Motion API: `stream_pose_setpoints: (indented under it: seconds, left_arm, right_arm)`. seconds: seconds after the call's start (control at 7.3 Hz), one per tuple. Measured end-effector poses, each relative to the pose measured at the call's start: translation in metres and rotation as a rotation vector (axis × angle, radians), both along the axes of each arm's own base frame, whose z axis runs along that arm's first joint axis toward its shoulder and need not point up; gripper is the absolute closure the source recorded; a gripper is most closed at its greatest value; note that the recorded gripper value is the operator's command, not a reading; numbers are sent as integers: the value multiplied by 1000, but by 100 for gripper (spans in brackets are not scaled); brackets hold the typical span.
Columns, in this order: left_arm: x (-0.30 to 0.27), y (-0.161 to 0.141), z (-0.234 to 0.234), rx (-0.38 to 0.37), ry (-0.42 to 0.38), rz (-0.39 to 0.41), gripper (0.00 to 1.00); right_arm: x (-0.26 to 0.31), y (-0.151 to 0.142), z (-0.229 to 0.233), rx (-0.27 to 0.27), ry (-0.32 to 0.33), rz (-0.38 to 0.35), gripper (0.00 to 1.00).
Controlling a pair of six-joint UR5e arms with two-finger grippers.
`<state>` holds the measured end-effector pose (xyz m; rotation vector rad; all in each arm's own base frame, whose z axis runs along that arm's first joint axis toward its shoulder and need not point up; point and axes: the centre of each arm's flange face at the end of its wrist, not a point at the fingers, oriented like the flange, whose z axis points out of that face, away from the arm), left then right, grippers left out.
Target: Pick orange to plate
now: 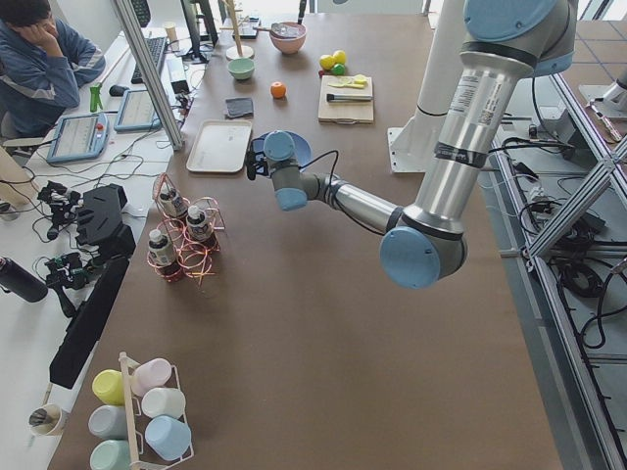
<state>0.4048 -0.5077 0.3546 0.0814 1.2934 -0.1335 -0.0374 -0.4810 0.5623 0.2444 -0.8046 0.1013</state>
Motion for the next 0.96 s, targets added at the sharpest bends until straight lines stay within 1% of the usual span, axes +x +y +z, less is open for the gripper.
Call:
stream_pose_setpoints:
  seconds: [0.14, 0.27, 0.41, 0.55, 0.82, 0.96]
  left_arm:
    - [52, 4, -20, 12, -4, -10, 100]
    - [85, 8, -35, 24, -6, -14, 100]
    - [105, 13, -44, 34, -7, -17, 15]
    - [113, 17, -46, 41, -9, -18, 2]
    - [114, 18, -48, 59, -8, -19, 2]
    - [102, 13, -49, 64, -1, -25, 2]
  right_arm:
    - [-1, 0, 0, -2, -1, -1, 0]
    - [-2, 0, 1, -5, -2, -3, 0]
    - [-3, 0, 1, -6, -2, -5, 0]
    - [-5, 0, 1, -8, -2, -7, 0]
    - [-16, -3, -5, -30, -17, 4, 0]
    - [-26, -7, -13, -40, -29, 9, 0]
